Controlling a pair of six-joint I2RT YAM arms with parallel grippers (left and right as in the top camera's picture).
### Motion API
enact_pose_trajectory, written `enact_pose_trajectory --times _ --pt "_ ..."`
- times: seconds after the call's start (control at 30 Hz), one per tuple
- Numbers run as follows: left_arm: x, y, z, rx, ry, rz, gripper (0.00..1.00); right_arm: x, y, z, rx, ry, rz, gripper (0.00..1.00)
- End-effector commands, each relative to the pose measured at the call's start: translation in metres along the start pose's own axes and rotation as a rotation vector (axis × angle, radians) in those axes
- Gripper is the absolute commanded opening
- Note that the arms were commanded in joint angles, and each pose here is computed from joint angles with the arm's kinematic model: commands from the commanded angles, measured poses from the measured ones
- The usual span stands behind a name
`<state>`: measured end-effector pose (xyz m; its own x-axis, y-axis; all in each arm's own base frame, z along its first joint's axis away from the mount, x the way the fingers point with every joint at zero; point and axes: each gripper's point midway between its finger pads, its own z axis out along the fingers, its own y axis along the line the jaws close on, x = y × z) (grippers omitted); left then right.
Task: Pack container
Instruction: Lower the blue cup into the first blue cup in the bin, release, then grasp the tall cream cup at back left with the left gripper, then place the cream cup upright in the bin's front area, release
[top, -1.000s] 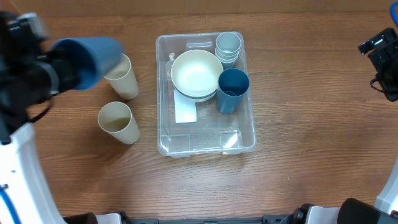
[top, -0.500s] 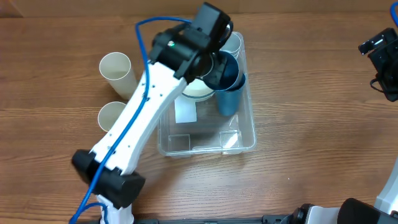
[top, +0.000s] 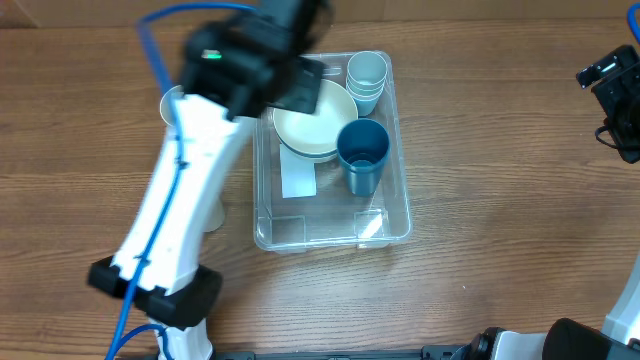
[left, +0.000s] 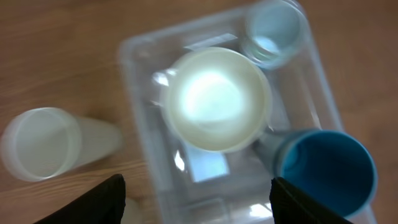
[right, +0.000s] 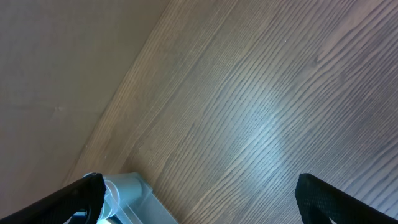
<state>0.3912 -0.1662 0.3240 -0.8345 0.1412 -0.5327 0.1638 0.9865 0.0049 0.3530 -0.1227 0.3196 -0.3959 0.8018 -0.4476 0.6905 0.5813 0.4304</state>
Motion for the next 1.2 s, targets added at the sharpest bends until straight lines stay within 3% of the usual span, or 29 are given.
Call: enact_pose_trajectory --times 0.0,0.2,0.53,0.6,0.67,0.7,0.8,0.97,1.03,1.1,1.17 --pt "0.002 0.092 -0.009 -0.174 0.01 -0.234 0.73 -0.002 0.002 -0.006 -0.01 -0.016 0.002 1.0" --pt "0.039 0.179 0.051 -0.206 0.246 -0.465 0.66 -0.002 0.002 -0.006 -0.01 -0.016 0.002 1.0" --pt "0.088 0.229 0.158 -0.225 0.52 -0.503 0.52 -0.002 0.002 -0.006 -0.01 -0.016 0.002 1.0" --pt "0.09 0.23 0.174 -0.218 0.529 -0.49 0.4 -0.002 0.002 -0.006 -0.01 -0.016 0.002 1.0" --pt "0.086 0.229 0.184 -0.2 0.514 -0.482 0.05 -0.002 0.002 -0.006 -0.01 -0.016 0.002 1.0" --pt "0.084 0.23 0.185 -0.198 0.504 -0.479 0.04 -0.002 0.002 -0.006 -0.01 -0.016 0.002 1.0" --pt "0.074 0.231 0.168 -0.197 0.468 -0.478 0.04 -0.002 0.002 -0.006 -0.01 -0.016 0.002 1.0" --pt "0.029 0.215 0.062 -0.174 0.237 -0.431 0.04 -0.002 0.002 -0.006 -0.01 -0.016 0.002 1.0" --pt "0.017 0.188 0.016 -0.126 0.135 -0.383 0.04 -0.002 0.002 -0.006 -0.01 -0.016 0.002 1.0" --pt "0.007 0.12 -0.047 -0.031 -0.012 -0.235 0.04 -0.002 0.002 -0.006 -0.01 -0.016 0.002 1.0" --pt "0.008 0.083 -0.068 0.028 -0.054 -0.149 0.04 -0.002 0.002 -0.006 -0.01 -0.016 0.002 1.0"
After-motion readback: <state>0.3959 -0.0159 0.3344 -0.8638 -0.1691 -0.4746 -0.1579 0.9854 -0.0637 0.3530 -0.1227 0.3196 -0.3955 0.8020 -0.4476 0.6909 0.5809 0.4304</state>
